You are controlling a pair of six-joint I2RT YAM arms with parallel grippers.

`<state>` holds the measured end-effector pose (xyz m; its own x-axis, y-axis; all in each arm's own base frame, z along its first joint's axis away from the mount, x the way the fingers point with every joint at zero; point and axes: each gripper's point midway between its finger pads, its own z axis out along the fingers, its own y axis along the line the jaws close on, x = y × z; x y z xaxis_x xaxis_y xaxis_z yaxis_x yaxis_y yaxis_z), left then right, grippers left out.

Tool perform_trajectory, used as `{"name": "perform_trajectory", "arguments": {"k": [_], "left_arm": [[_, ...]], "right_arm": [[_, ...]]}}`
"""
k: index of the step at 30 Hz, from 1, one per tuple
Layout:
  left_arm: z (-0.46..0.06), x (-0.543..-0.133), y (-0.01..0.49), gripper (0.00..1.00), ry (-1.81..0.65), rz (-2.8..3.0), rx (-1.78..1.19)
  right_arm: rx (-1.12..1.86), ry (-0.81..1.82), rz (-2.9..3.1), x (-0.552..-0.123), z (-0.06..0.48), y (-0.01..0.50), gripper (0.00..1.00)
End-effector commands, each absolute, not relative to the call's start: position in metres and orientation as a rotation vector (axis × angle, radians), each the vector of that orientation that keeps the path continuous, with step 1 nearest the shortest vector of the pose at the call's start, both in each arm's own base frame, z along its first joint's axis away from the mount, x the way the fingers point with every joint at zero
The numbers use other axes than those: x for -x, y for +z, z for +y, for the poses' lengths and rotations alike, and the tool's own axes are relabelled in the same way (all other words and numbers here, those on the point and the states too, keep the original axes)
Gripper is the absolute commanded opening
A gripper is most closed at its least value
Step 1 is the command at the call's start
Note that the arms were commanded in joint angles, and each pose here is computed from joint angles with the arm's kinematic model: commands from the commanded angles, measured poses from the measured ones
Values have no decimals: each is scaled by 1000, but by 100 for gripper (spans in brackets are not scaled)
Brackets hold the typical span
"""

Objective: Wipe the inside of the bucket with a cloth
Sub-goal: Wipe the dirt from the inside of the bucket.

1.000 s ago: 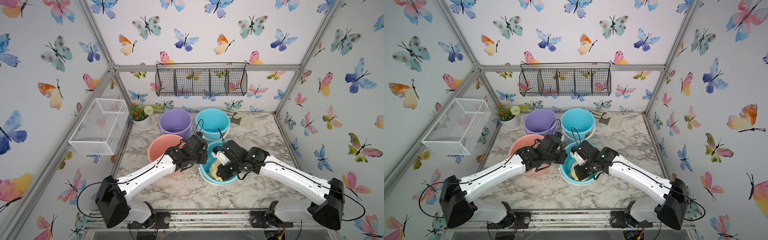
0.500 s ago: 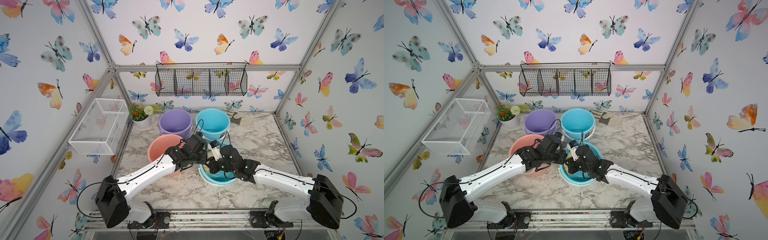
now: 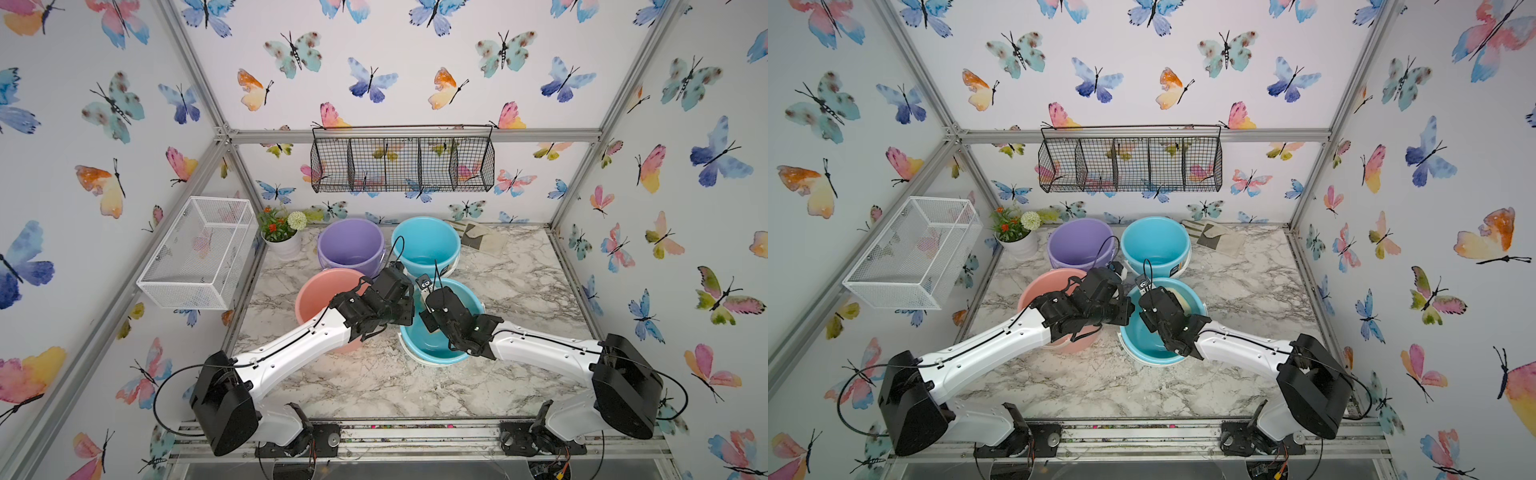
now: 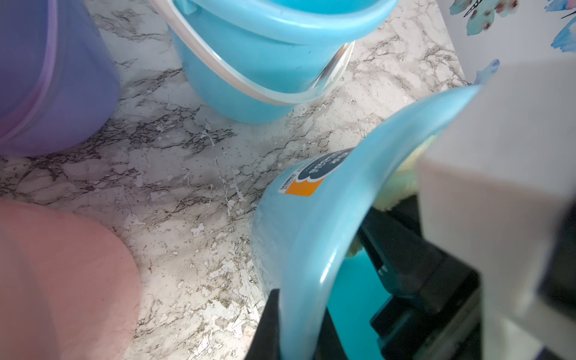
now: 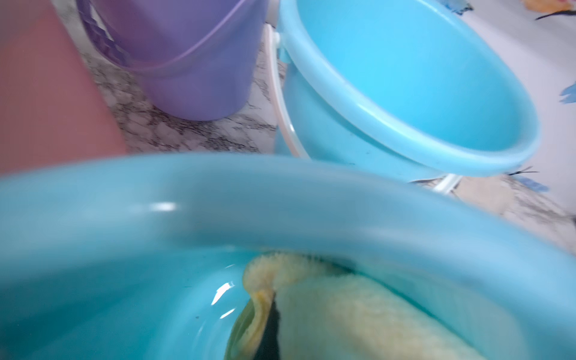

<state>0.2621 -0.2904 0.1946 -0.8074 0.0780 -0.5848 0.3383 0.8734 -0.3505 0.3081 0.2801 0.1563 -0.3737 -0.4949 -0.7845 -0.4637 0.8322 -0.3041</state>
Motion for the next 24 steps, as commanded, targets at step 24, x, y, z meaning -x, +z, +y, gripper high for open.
{"name": "perform_trajectory", "arguments": {"k": [24], "left_arm": [[-293, -256, 201, 0, -622, 2463, -324]], "right_arm": [[922, 545, 2911, -135, 261, 111, 2]]}}
